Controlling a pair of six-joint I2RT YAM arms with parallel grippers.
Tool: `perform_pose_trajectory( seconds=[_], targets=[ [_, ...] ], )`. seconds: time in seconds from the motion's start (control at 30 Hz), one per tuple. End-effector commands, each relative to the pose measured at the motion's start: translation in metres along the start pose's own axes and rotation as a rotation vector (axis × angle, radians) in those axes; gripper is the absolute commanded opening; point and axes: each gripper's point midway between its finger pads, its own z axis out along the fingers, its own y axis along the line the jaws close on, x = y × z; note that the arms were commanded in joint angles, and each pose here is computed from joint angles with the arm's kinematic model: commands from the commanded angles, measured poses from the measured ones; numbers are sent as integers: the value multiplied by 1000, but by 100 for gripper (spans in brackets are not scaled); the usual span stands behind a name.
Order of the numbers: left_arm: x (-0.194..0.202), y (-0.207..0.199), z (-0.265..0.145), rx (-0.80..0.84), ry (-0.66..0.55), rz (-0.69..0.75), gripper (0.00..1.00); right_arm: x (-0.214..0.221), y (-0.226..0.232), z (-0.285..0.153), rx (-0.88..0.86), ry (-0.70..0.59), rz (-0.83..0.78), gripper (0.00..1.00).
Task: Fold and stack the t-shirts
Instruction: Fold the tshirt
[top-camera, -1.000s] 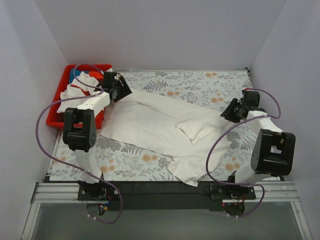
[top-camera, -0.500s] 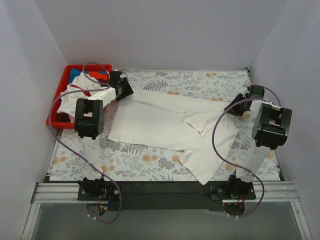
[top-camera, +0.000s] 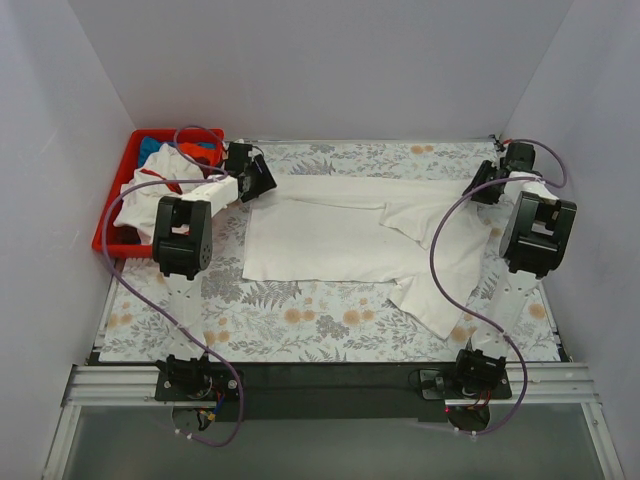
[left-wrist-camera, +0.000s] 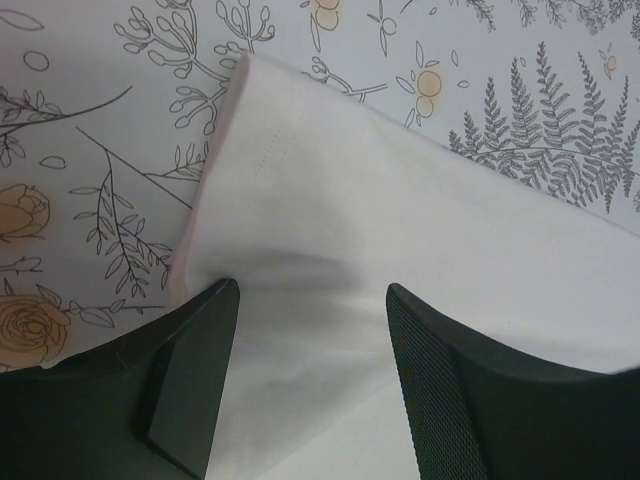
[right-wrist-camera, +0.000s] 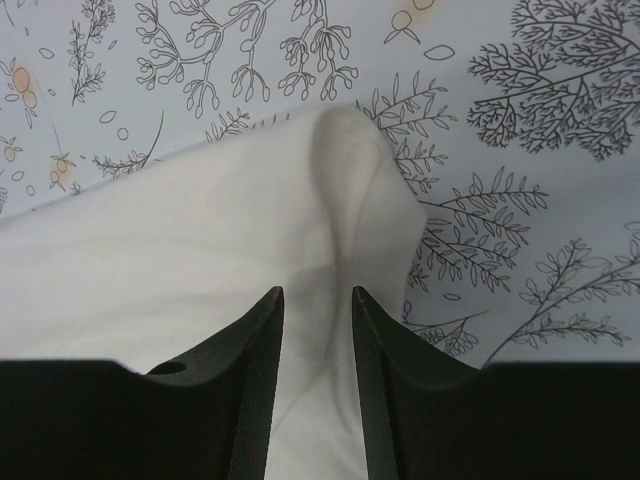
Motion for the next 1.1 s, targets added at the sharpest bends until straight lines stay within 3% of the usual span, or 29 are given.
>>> perform_pose_trajectory(
  seconds=[0.0,0.2,0.4,0.67,1.07],
  targets=[
    [-4,-4,-33,-29,-11,6,61,-22,6,-39,42,-58,-83,41],
    [-20,-9,-71,-51,-95,9,62,3,3,-74,84,-59,31,41],
    [-21,-5,-75,-62,-125,28,62,49,33,-69,-139,0,126,36],
    [-43,-22,-35,-28,-154,41,59,66,54,-57,-276,40,191,31],
    [-17,-12,8,-35,-83,59,58,106,30,-44,-160,106,309,32]
  ],
)
